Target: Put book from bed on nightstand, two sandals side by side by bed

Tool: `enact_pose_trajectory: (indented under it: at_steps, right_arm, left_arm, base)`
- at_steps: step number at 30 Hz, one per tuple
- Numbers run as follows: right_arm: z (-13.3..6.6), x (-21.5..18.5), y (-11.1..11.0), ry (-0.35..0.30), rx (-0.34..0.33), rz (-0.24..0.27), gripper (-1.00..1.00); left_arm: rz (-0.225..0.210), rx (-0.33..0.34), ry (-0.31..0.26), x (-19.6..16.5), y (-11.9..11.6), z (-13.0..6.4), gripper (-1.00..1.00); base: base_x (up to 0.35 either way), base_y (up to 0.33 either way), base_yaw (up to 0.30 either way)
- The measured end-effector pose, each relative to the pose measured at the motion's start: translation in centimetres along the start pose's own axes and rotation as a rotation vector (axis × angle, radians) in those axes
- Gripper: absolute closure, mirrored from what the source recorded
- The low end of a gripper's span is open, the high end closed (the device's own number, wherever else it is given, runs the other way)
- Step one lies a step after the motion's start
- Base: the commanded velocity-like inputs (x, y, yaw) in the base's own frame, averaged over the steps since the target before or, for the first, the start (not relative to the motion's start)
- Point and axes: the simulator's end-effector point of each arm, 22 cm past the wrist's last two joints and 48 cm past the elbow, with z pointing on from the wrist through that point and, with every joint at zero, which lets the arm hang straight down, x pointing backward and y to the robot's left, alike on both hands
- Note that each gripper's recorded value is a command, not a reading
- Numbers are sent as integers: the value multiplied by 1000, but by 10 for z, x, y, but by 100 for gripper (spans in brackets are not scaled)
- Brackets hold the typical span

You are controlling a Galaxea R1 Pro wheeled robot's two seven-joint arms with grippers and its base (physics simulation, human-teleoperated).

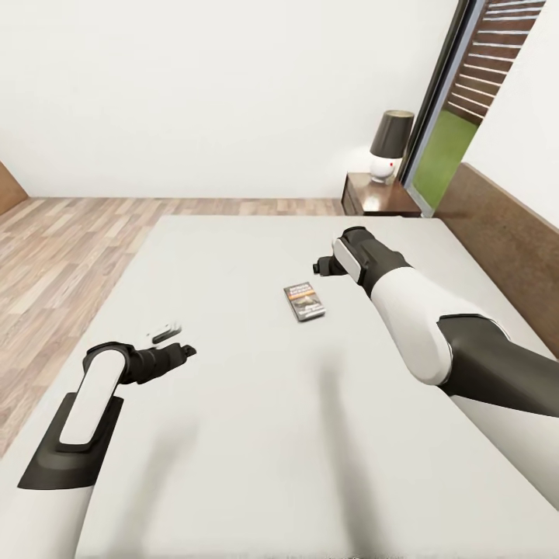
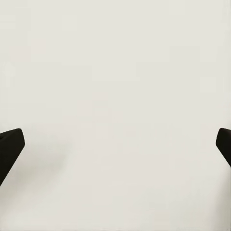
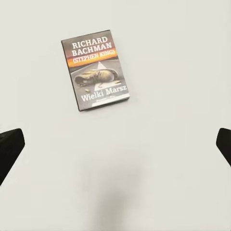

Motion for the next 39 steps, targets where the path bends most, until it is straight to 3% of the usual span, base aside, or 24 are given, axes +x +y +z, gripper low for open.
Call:
enact_pose_trajectory:
  at_steps: [32,39]
  right_arm:
    - [33,24,3,49,-6,-1,-100]
    - [32,10,2,32,-7,4,-100]
  left_arm:
    - [-5,-19,45,16,10,23,-100]
    - [-8,-13,57,20,8,28,-100]
  base:
    - [0,28,0]
    - [0,1,0]
